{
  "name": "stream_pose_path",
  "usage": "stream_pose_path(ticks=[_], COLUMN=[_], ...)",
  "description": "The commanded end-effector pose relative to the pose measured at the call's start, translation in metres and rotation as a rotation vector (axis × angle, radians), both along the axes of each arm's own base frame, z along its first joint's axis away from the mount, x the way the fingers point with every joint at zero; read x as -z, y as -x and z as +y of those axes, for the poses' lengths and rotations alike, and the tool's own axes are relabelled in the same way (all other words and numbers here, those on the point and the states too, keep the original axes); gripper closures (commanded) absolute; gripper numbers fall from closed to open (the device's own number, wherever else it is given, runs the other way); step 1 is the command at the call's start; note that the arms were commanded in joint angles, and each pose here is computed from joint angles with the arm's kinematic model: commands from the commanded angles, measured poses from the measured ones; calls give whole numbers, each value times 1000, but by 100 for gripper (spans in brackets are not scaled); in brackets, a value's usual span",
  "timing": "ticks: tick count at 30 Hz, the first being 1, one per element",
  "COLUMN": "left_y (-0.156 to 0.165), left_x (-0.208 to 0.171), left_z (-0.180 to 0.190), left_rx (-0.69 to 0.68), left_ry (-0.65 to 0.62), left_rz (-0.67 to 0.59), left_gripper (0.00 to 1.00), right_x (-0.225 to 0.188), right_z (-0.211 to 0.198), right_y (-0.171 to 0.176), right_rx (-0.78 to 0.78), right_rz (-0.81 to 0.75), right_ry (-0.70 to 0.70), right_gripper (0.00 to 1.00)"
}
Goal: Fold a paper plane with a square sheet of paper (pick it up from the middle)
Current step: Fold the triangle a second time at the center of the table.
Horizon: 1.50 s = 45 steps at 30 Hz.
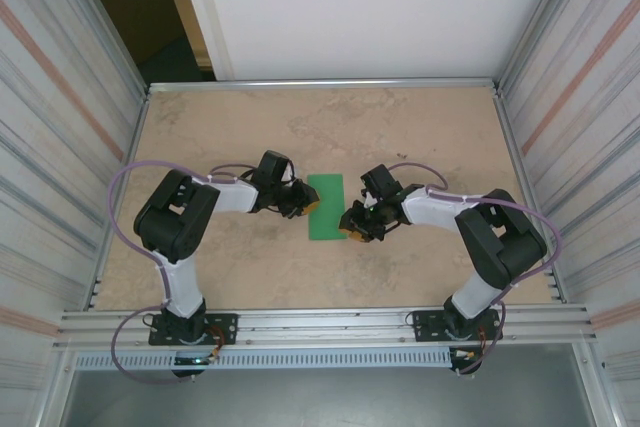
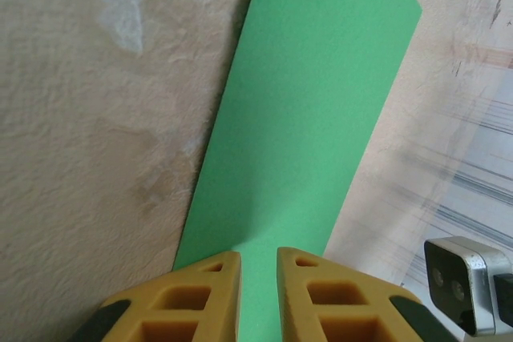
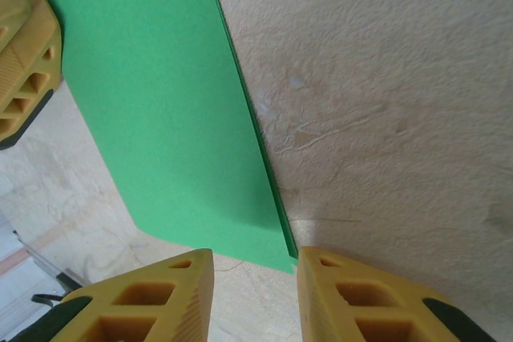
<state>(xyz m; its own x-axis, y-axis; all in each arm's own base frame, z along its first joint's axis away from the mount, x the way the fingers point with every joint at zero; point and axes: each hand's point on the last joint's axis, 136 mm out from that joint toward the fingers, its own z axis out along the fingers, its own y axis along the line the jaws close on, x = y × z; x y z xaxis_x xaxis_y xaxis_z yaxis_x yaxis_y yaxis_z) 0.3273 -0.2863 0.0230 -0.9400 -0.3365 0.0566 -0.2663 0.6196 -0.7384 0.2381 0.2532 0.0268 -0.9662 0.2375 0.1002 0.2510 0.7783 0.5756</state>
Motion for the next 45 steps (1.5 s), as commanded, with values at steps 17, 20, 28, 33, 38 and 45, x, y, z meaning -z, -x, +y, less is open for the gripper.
stream_pose_path(ticks=[17,20,28,33,38,45], left_y=[28,29,29,28,29,23], left_x=[44,44,43,42,40,30], left_z=[25,25,24,24,23,19], left_rx=[-41,-41,-39,-37,-33,-17], left_ry=[-132,-133,-128,-126,-121,-103], left_rz=[145,148,147,144,142,106], left_gripper=[80,80,80,80,80,80], right_x=[-6,-13,-22,-26,-19,-16], right_z=[20,18,15,23,22,15], right_y=[2,-2,-9,-16,-17,-16], right_rx=[-66,-63,-51,-52,-31,2], right_rz=[3,-33,-97,-129,-94,-78], right_ry=[-38,-35,-26,-87,-77,-43], right_gripper=[73,74,74,74,78,84])
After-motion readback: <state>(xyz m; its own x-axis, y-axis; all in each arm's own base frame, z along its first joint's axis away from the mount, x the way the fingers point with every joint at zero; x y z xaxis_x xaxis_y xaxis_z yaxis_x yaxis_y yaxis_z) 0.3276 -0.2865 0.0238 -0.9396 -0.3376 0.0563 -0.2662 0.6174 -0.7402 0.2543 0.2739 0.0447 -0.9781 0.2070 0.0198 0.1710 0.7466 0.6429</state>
